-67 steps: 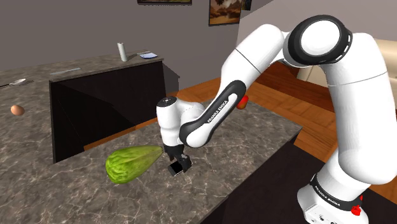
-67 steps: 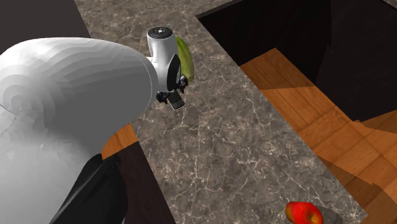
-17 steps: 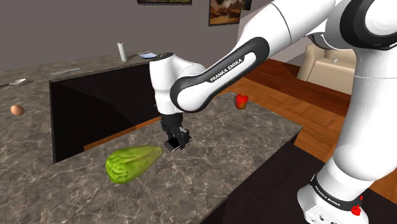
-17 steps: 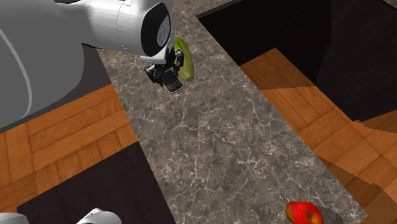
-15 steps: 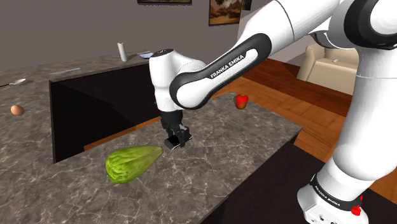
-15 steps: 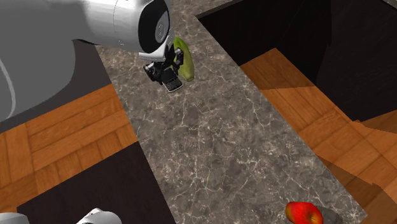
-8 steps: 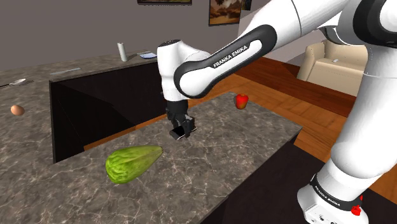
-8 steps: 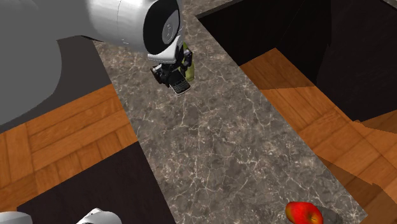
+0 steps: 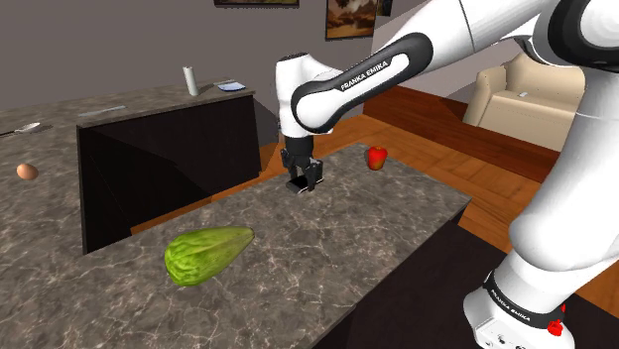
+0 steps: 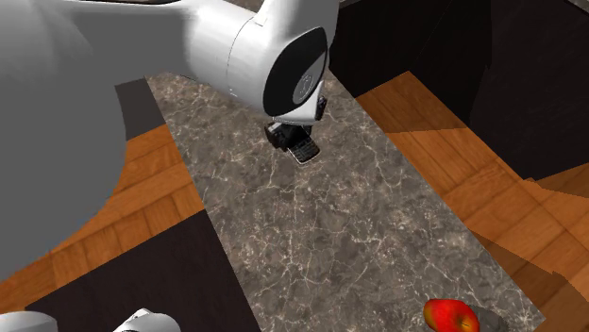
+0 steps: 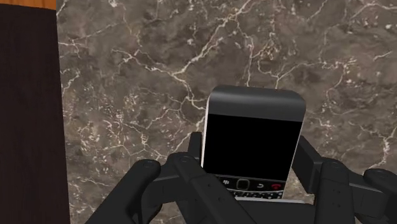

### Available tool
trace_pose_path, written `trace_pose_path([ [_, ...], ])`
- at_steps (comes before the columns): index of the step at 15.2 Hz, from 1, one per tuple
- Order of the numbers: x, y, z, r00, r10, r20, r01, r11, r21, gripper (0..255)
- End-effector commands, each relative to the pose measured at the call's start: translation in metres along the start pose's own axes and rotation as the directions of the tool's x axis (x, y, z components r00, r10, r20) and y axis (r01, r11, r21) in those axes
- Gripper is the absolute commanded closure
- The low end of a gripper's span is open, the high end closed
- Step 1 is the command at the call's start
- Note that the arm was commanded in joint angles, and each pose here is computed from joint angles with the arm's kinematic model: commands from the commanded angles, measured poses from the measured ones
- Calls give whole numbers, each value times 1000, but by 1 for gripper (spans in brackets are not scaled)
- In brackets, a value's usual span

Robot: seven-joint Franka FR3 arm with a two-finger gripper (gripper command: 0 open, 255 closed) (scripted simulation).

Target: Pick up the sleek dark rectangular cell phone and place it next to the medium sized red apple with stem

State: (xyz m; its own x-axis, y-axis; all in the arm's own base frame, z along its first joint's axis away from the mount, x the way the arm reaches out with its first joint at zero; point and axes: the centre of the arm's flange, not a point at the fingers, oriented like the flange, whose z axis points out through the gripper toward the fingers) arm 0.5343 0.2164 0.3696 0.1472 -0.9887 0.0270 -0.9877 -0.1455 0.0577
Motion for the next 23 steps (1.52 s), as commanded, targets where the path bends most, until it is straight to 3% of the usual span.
trace_pose_path([
  [1,27,-7,2,1000,-1,0,1,1000,0,255],
  [23,307,-82,5,1000,-1,0,1,1000,0,255],
])
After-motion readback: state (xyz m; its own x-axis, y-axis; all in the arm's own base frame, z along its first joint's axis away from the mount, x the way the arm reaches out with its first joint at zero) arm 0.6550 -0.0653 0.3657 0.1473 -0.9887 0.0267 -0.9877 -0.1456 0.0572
